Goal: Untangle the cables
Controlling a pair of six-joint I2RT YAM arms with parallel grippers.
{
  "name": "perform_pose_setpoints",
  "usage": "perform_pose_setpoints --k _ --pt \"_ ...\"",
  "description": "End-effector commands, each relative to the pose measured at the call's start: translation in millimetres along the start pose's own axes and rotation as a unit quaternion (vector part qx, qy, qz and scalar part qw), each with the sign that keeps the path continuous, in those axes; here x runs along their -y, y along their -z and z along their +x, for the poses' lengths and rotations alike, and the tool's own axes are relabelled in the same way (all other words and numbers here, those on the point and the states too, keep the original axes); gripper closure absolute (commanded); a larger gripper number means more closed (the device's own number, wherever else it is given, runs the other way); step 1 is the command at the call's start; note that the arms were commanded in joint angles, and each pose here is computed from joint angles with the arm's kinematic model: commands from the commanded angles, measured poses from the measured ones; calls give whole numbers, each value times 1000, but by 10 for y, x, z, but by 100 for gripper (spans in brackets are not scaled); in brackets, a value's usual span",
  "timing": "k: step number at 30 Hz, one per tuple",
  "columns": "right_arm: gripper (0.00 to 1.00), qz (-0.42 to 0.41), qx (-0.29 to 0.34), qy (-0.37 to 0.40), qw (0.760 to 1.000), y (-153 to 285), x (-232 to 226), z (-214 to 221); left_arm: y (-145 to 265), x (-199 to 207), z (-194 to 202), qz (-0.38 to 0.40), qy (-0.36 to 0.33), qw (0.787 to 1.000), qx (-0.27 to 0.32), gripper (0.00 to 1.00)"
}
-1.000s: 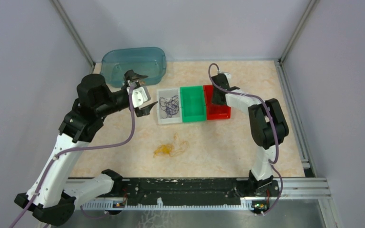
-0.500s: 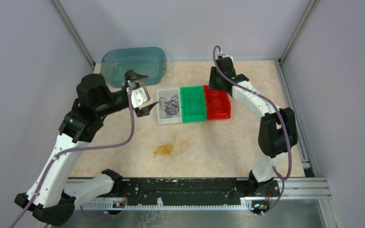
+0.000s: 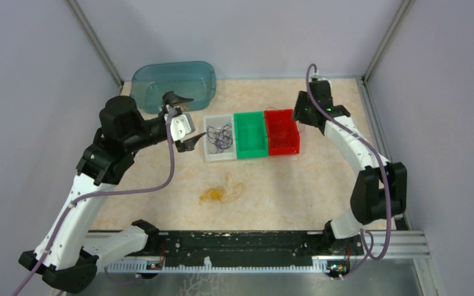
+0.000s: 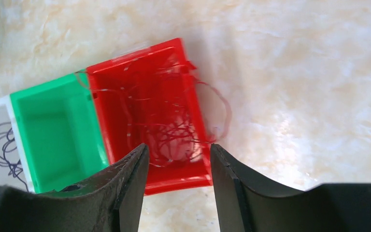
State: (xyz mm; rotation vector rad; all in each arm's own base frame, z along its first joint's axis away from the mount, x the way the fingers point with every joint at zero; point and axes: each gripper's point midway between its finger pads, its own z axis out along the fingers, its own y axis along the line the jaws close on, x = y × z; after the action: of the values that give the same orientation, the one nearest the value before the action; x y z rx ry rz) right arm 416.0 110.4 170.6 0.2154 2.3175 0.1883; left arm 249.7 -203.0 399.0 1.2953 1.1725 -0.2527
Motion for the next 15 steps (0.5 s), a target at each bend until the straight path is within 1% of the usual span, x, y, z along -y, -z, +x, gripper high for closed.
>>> perform_pose_setpoints --k 1,4,11,15 --pt "49 -32 69 -74 994 240 199 -322 63 -56 -149 -5 -18 1000 22 1" --pt "49 -50 53 -87 994 116 252 -222 60 -62 -160 -5 -18 1000 24 1" --pt "55 -71 32 -105 991 -206 393 -104 73 -62 -152 -6 -20 1000 20 1" --pt "58 -58 21 -97 993 -392 509 21 76 -64 -164 -5 -19 1000 21 1"
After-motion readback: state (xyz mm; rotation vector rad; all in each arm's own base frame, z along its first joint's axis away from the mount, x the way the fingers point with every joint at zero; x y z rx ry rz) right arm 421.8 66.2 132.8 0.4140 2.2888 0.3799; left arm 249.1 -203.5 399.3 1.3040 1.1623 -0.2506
